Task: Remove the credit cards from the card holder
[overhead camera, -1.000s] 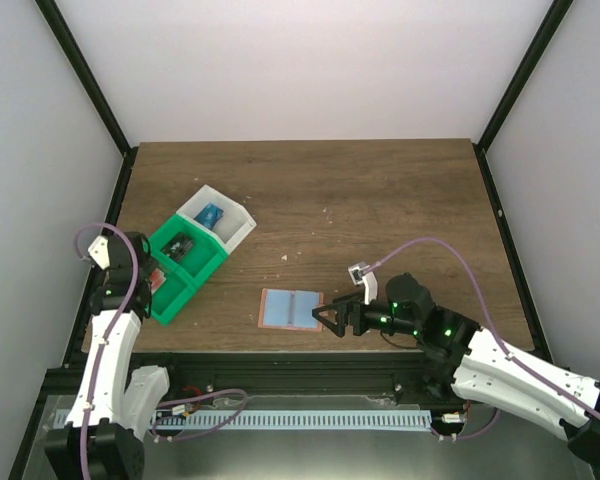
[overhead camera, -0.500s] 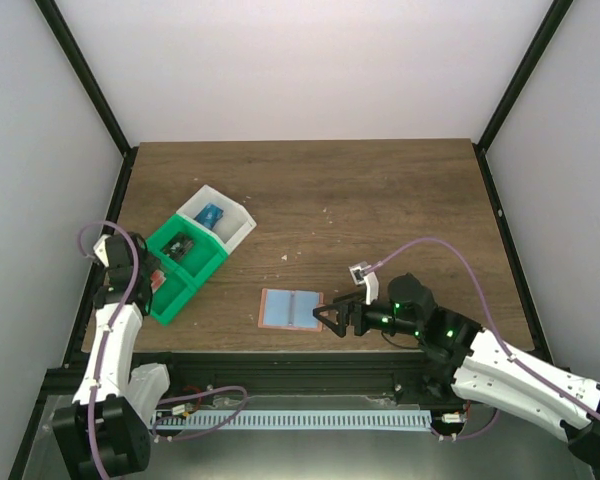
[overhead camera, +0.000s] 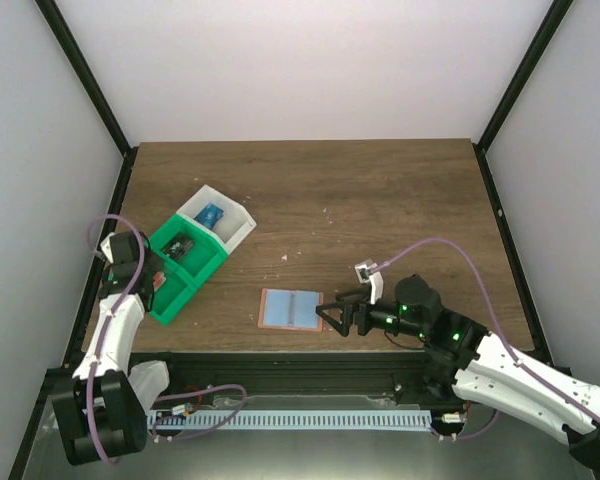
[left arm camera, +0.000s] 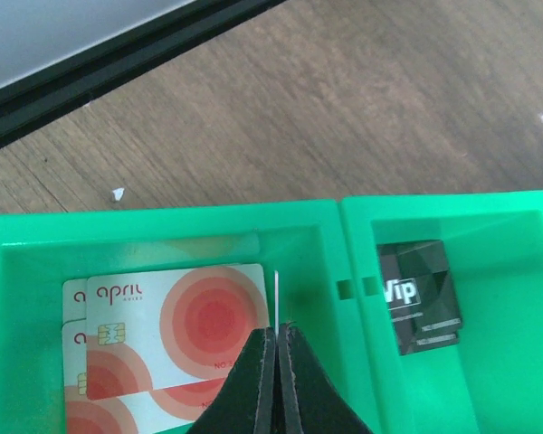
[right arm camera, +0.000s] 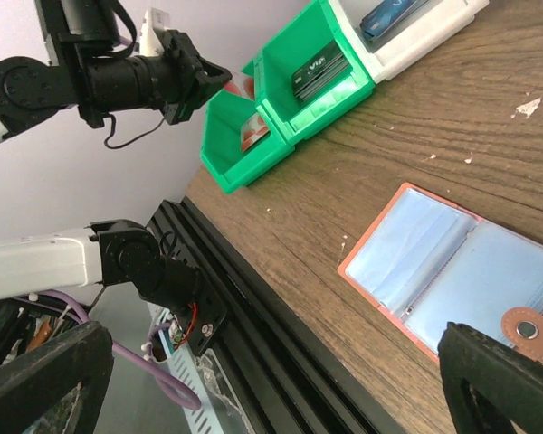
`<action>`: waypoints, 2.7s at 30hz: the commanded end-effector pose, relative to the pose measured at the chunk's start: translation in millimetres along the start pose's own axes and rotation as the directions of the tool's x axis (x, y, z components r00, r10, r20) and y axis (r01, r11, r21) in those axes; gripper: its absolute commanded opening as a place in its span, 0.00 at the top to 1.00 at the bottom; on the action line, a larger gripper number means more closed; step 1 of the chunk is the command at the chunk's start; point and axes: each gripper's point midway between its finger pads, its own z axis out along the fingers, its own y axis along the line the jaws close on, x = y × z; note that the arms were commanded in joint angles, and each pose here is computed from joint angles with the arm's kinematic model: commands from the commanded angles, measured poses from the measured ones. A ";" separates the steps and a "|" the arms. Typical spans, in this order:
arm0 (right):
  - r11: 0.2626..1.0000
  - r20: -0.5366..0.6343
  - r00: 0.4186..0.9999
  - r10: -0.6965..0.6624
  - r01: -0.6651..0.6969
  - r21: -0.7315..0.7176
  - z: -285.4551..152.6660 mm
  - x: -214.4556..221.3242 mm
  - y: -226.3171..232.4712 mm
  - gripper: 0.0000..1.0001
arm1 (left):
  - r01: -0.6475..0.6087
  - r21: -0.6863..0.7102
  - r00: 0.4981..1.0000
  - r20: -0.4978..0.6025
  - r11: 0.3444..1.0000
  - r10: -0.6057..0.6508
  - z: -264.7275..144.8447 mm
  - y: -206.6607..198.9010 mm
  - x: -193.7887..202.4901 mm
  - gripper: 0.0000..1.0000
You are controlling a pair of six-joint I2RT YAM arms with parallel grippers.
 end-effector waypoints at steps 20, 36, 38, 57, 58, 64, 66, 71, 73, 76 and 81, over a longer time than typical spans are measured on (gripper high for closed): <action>0.998 0.081 0.994 -0.069 0.068 0.011 -2.3 -22.3 6.1 0.00 | -0.061 -0.092 0.998 -0.023 0.994 0.059 20.4 14.8 1.1 1.00; 0.997 0.069 0.995 -0.076 0.075 0.020 -2.1 -24.2 7.6 0.00 | -0.030 -0.175 0.999 0.021 0.984 0.034 11.8 27.2 -10.8 0.87; 0.997 0.068 0.995 -0.077 0.075 0.024 -2.2 -24.5 7.5 0.00 | -0.029 -0.174 0.999 0.023 0.984 0.033 11.1 26.8 -11.6 0.81; 0.999 0.066 0.998 0.002 -0.005 0.044 -2.1 -16.0 -3.8 0.00 | 0.017 -0.209 0.999 0.049 0.978 -0.007 7.9 29.2 -20.6 0.63; 0.999 0.067 0.998 0.007 -0.010 0.047 -1.9 -16.7 -4.0 0.00 | 0.024 -0.209 0.999 0.053 0.978 -0.013 6.7 28.3 -22.7 0.58; 0.997 0.064 0.998 0.026 -0.030 0.071 -0.8 -18.5 -6.5 0.00 | 0.046 -0.203 0.998 0.051 0.978 -0.036 1.5 22.7 -29.9 0.45; 0.993 0.064 0.997 0.050 -0.057 0.101 -0.3 -16.7 -13.2 0.00 | 0.048 -0.167 0.998 0.048 0.985 -0.040 -2.1 14.4 -33.8 0.41; 0.970 0.072 0.991 0.115 -0.128 0.207 -0.7 -14.5 -33.3 0.00 | 0.018 0.060 1.000 -0.026 0.998 -0.017 -14.3 -32.1 -36.7 0.34; 0.962 0.064 0.991 0.120 -0.132 0.240 0.3 -13.9 -38.1 0.00 | -0.011 0.190 0.996 -0.085 0.982 0.027 -20.0 -57.1 -30.4 0.22; 0.954 0.041 0.994 0.105 -0.113 0.279 2.3 -12.9 -43.1 0.00 | -0.032 0.325 0.987 -0.138 0.945 0.081 -32.2 -84.1 -21.4 0.18; 0.944 0.019 0.995 0.094 -0.095 0.317 7.0 -7.1 -53.2 0.00 | -0.069 0.539 0.965 -0.177 0.839 0.193 -63.4 -127.0 0.1 0.28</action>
